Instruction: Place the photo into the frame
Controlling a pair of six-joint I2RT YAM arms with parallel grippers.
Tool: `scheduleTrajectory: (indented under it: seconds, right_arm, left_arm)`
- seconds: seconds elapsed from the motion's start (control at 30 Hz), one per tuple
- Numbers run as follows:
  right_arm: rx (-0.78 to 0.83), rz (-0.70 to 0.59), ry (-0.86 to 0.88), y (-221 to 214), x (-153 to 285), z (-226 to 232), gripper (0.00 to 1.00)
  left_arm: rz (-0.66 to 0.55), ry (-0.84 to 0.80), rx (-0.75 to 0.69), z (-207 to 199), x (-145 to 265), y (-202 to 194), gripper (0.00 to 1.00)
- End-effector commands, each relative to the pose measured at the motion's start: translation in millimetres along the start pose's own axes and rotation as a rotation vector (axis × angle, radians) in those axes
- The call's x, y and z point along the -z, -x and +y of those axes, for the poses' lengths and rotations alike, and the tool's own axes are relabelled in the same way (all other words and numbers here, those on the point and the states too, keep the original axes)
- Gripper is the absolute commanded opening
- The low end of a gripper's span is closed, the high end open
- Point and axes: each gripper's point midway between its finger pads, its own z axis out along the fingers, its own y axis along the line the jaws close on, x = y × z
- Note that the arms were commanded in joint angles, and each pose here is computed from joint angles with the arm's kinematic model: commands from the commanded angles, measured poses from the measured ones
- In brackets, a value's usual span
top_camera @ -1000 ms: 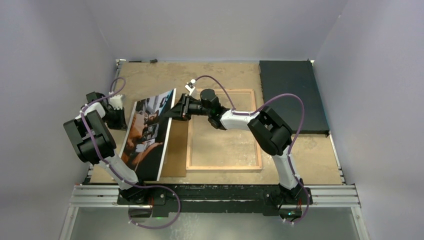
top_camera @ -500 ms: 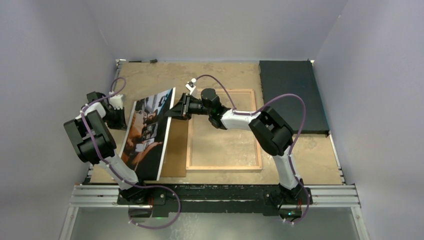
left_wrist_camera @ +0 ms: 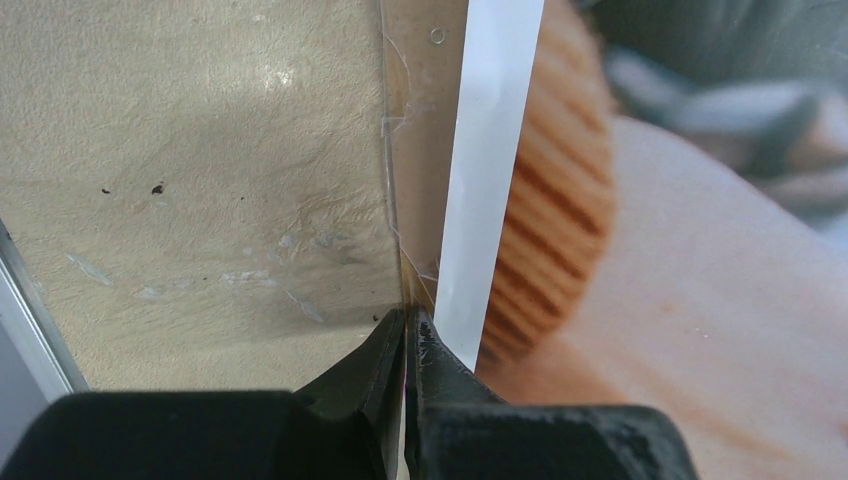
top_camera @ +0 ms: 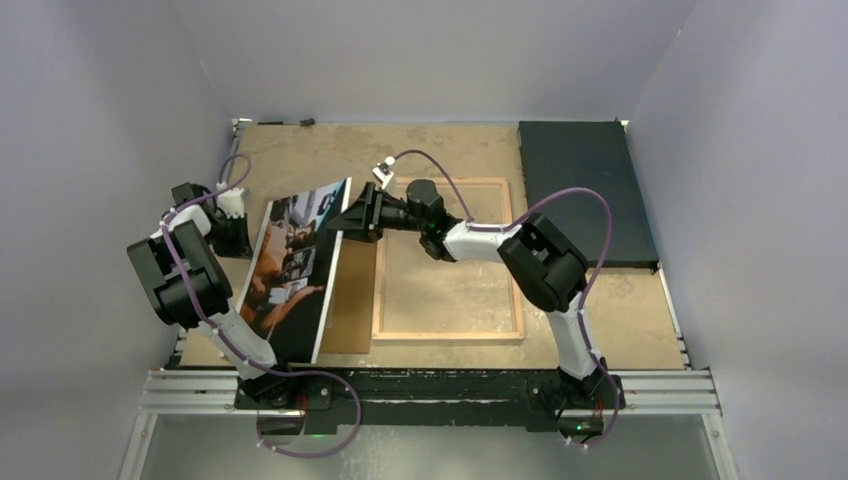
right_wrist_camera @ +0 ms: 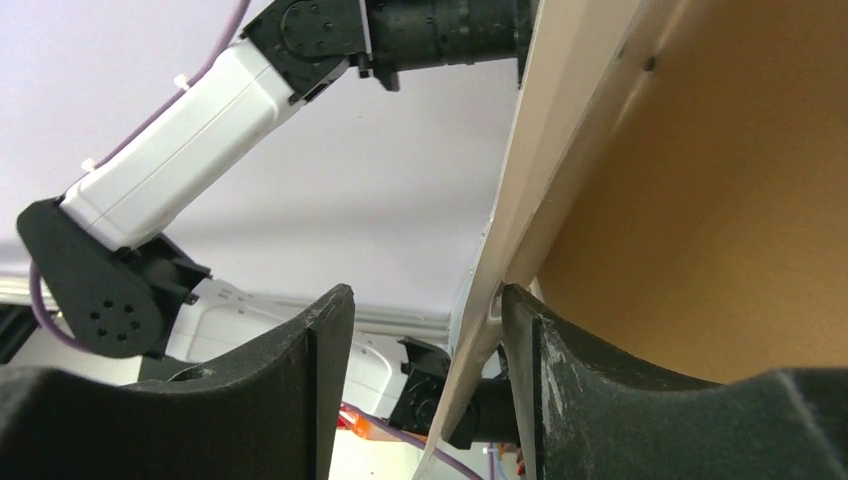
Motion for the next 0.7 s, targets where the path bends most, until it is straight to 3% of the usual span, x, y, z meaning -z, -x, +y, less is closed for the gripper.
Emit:
scheduleTrajectory:
  seconds: [0.0, 0.67]
  right_arm:
    - [0.074, 0.035, 0.153, -11, -5, 43, 0.60]
    - [0.100, 0.028, 0.139, -37, -10, 37, 0.69]
  left_arm:
    - [0.088, -0.011, 0.026, 5, -33, -33, 0.00]
    - [0.130, -0.285, 0.195, -51, -44, -49, 0.00]
